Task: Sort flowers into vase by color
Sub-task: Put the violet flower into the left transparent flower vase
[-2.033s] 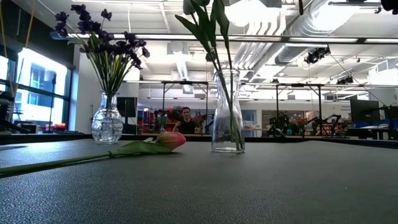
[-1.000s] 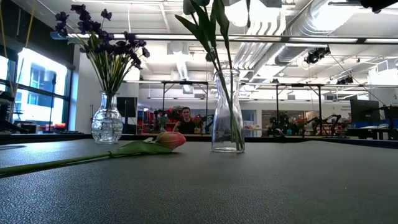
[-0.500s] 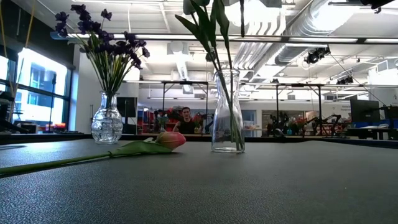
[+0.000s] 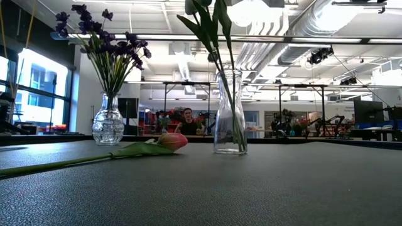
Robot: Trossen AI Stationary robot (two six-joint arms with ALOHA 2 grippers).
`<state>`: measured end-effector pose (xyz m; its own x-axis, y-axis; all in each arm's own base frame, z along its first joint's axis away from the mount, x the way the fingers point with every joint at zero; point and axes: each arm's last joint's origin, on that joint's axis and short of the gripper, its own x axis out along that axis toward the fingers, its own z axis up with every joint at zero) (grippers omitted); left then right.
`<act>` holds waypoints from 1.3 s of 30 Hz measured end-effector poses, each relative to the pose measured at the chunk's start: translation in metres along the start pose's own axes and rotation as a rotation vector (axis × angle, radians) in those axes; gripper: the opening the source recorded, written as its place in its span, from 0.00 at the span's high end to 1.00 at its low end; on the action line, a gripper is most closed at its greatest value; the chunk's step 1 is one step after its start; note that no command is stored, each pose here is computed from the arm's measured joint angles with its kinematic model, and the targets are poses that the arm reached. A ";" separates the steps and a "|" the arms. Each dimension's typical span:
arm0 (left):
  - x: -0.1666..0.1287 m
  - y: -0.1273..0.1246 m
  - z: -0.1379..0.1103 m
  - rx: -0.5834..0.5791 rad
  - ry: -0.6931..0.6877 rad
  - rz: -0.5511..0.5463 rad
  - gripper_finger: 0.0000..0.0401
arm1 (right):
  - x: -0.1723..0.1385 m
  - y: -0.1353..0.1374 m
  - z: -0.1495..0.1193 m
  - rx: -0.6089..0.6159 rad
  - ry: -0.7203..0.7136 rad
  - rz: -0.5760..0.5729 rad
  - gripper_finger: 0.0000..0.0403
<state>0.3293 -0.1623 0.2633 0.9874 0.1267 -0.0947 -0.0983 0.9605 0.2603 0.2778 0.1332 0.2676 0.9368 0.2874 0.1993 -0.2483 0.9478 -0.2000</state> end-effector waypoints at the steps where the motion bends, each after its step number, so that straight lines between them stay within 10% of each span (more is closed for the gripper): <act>1: -0.005 0.000 0.002 0.000 0.026 0.037 0.98 | -0.002 0.000 0.004 -0.008 0.005 0.008 0.57; 13: -0.086 0.036 -0.001 -0.059 0.183 0.497 1.00 | -0.033 0.005 0.037 -0.022 0.128 0.007 0.44; 26: -0.143 0.129 -0.064 -0.250 0.130 0.846 1.00 | -0.063 0.008 -0.017 0.040 0.193 -0.021 0.50; 39: -0.142 0.163 -0.046 -0.079 0.046 0.792 1.00 | -0.074 0.005 -0.020 0.044 0.072 -0.045 0.50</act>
<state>0.1674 -0.0123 0.2754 0.6144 0.7874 0.0501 -0.7788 0.5952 0.1979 0.2123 0.1144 0.2331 0.9622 0.2352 0.1375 -0.2146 0.9652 -0.1493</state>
